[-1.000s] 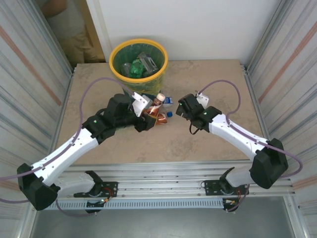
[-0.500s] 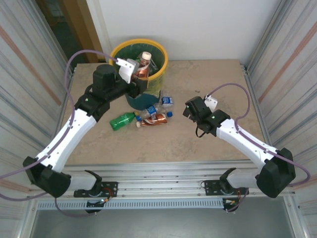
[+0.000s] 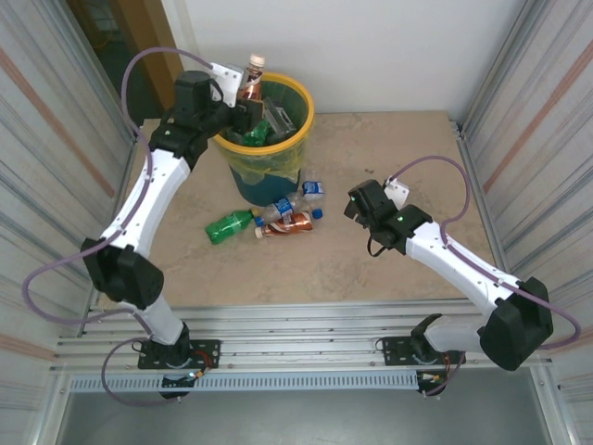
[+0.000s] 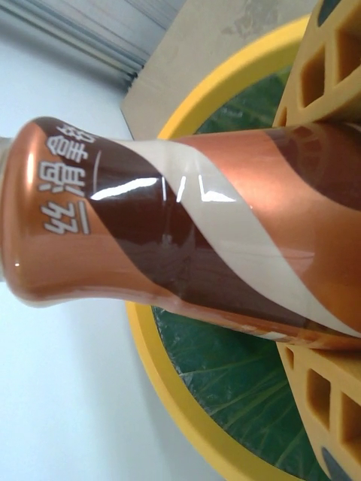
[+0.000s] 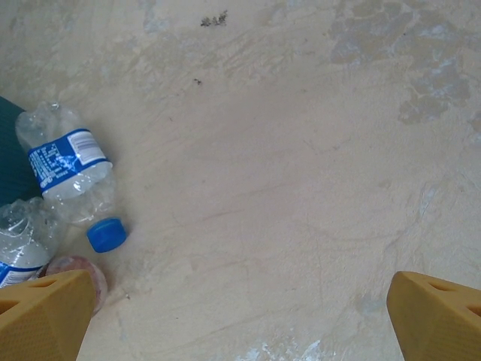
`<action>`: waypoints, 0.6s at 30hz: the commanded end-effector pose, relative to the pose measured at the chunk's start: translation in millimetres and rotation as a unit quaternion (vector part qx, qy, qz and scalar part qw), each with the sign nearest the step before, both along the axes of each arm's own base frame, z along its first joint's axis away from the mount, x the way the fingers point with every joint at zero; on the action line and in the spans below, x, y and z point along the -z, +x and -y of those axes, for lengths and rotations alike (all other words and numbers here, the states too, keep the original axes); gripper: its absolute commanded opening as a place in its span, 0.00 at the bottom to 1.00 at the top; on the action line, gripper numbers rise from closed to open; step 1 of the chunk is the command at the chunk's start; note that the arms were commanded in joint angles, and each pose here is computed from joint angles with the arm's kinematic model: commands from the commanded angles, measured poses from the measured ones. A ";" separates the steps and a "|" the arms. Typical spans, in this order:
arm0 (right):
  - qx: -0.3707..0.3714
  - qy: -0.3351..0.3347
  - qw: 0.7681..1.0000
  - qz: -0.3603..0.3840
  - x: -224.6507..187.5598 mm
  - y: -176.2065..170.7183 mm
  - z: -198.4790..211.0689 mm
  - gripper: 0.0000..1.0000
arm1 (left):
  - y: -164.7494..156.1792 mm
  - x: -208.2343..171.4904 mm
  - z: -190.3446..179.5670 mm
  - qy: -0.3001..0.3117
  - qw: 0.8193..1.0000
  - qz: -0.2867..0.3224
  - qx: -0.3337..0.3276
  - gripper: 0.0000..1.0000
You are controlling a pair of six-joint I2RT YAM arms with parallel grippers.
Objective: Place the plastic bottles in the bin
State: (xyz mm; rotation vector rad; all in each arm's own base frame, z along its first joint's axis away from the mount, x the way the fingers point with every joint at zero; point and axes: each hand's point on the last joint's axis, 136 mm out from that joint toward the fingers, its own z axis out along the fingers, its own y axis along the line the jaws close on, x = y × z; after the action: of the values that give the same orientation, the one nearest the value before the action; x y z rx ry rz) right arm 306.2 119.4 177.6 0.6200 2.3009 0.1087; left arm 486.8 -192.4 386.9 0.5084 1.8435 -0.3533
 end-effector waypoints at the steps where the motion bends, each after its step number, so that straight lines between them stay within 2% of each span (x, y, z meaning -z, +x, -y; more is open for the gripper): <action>1: 0.020 -0.003 1.000 0.000 -2.8 -5.3 11.4 0.98 | 13.9 7.8 -5.6 0.041 0.999 -0.009 -0.003 0.34; 9: 0.022 -0.003 1.000 -0.005 -0.5 -5.6 12.3 0.98 | 40.0 36.1 -8.1 0.075 0.996 -0.041 -0.017 0.38; 18: 0.021 -0.003 1.000 -0.009 1.7 -3.8 10.7 0.98 | 51.1 54.3 -19.3 0.103 0.992 -0.059 -0.048 0.43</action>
State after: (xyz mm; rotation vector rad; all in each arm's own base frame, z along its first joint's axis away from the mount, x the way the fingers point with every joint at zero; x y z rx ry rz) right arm 304.7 115.9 175.4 0.6262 2.3122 0.0945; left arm 531.2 -184.1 327.0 0.5546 2.0299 -0.1936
